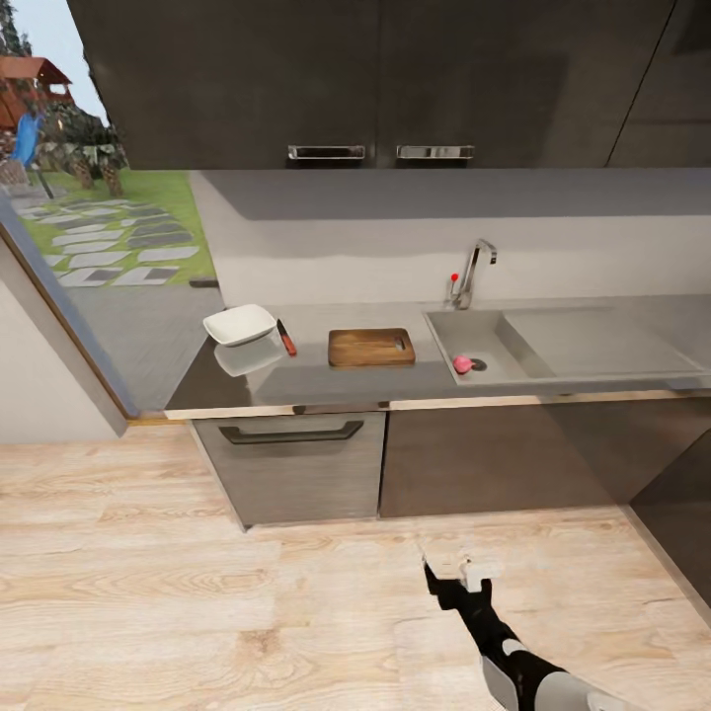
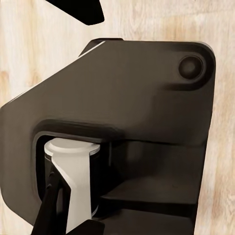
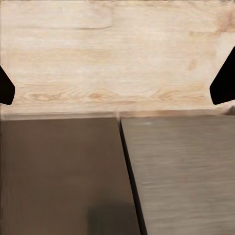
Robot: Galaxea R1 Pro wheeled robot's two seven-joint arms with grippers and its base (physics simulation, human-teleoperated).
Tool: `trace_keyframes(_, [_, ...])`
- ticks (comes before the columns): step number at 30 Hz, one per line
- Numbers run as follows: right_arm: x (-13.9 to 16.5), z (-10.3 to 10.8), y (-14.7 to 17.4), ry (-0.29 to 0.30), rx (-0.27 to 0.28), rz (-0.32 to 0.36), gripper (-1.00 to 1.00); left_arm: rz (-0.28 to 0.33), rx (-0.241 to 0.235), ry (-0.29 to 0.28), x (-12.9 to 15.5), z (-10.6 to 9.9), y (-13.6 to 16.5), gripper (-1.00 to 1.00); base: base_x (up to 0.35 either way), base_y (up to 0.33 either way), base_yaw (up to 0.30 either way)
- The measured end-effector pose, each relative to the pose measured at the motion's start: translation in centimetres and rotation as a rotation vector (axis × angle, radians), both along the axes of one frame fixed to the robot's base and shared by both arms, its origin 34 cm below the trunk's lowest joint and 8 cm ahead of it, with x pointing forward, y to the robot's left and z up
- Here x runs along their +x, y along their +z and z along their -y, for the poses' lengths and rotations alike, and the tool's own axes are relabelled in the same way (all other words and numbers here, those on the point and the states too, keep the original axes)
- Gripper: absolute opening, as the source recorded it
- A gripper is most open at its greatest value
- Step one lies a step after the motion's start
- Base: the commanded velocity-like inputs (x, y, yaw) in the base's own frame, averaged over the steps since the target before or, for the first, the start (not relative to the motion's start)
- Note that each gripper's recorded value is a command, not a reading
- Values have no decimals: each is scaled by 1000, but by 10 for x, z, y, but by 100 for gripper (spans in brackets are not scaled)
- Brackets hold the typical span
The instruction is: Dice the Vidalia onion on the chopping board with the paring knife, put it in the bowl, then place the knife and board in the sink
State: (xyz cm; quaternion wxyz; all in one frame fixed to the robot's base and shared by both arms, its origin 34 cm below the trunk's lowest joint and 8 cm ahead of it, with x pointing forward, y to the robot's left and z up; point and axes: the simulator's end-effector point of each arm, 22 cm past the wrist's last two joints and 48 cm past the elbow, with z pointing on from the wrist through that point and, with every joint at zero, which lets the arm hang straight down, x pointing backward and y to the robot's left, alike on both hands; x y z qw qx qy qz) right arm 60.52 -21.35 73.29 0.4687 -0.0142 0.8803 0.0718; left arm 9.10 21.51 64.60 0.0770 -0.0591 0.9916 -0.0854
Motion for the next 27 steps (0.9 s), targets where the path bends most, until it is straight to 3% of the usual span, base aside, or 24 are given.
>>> trace_keyframes(1, [-9, 4, -4, -2, -5, -4, 100, 0, 0, 0, 0, 0, 0, 100, 0, 0, 0])
trace_keyframes(2, [-38, 16, -14, -9, -19, -9, 100, -1, 7, 2, 0, -2, 0, 100, 0, 0, 0])
trace_keyframes(8, [-144, 36, -38, -7, -55, -27, 100, -5, 27, 5, -1, -7, -1, 100, 0, 0, 0])
trace_keyframes(15, [-261, 46, -40, 6, -78, -37, 100, -6, 34, 5, -1, -11, -1, 100, 0, 0, 0])
trace_keyframes(17, [-287, 46, -42, 9, -80, -68, 100, -6, 34, 6, -1, -11, -1, 100, 0, 0, 0])
trace_keyframes(23, [-307, 51, -43, -3, -90, -91, 100, -7, 35, 7, -1, -11, -1, 100, 0, 0, 0])
trace_keyframes(27, [-304, 69, -60, -33, -127, -180, 100, -6, 37, 7, 0, -12, -1, 100, 0, 0, 0])
